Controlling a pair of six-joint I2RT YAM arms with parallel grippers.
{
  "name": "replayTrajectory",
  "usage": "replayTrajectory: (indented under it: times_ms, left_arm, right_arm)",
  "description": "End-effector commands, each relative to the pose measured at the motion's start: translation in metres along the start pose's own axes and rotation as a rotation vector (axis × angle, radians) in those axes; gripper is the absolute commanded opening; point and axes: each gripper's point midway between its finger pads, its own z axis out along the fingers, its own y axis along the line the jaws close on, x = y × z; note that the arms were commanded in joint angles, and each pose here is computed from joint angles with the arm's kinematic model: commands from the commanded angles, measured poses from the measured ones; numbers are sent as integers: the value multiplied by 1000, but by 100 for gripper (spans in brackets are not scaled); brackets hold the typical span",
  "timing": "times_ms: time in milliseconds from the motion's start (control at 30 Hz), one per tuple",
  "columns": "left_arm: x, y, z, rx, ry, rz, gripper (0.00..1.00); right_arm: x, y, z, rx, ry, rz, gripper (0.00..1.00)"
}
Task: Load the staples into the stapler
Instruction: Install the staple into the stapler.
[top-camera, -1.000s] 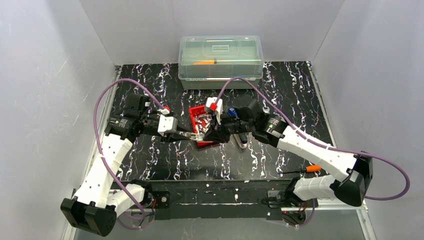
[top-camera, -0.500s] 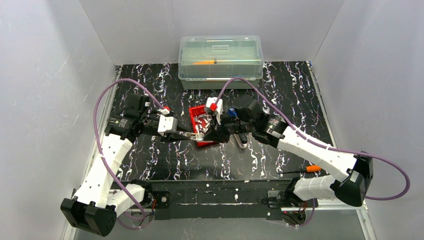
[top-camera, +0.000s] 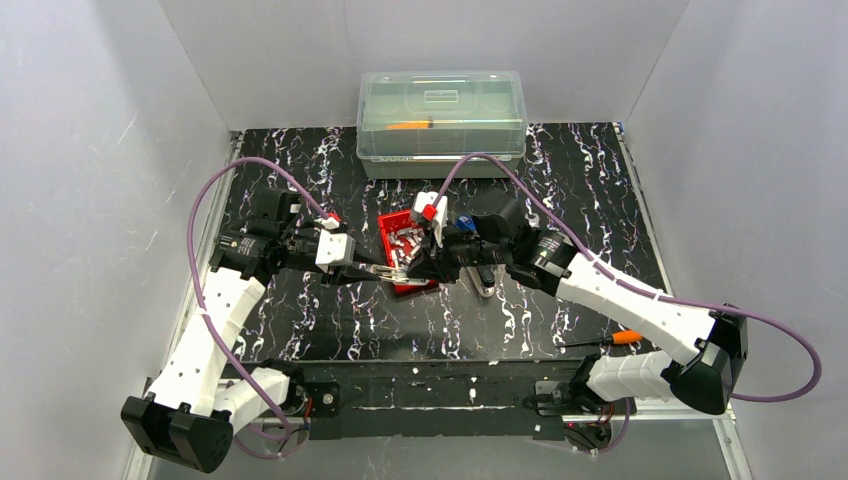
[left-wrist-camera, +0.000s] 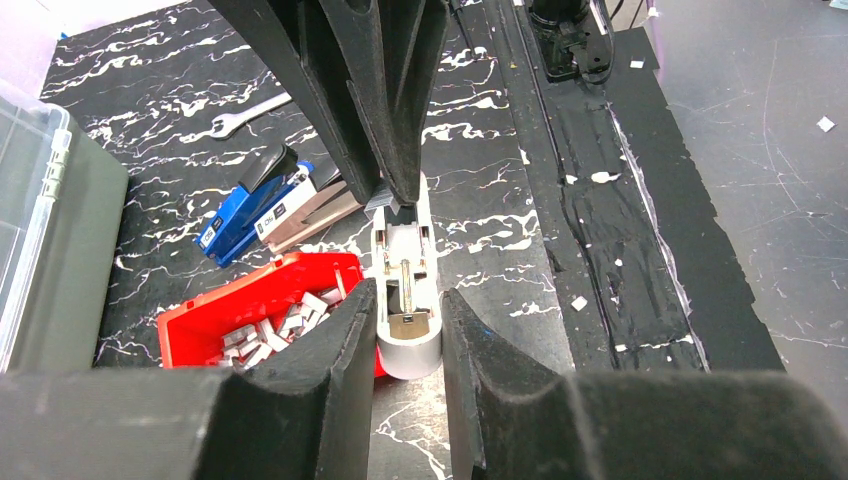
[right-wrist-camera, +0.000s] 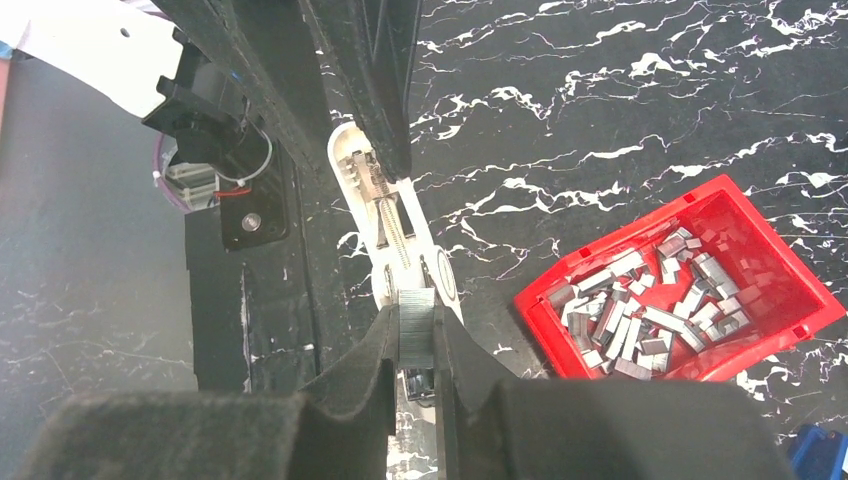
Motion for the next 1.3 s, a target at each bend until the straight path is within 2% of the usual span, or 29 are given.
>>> replayTrajectory:
  times_ms: [0,633,833,1100,1267]
  left_arm:
    - [-19,-5,-2,15,-45,32,0]
    - [-14,-6,-1,17,-35,17,0]
    - [-16,-4,-1,14,-35,27,0]
    - [-11,-6,1,20,-36,4,0]
    - [-13,-5,0,16,-36,1,0]
  right_arm:
    - [-4,2,-3,3,-27,-21,15]
    - [15,-1,2,12,-7,-8,16]
    - [20,-2,4,15,1,-1,21]
    - [18,-1,6,6,-9,7,22]
    - [20,-1,6,4,-6,10,31]
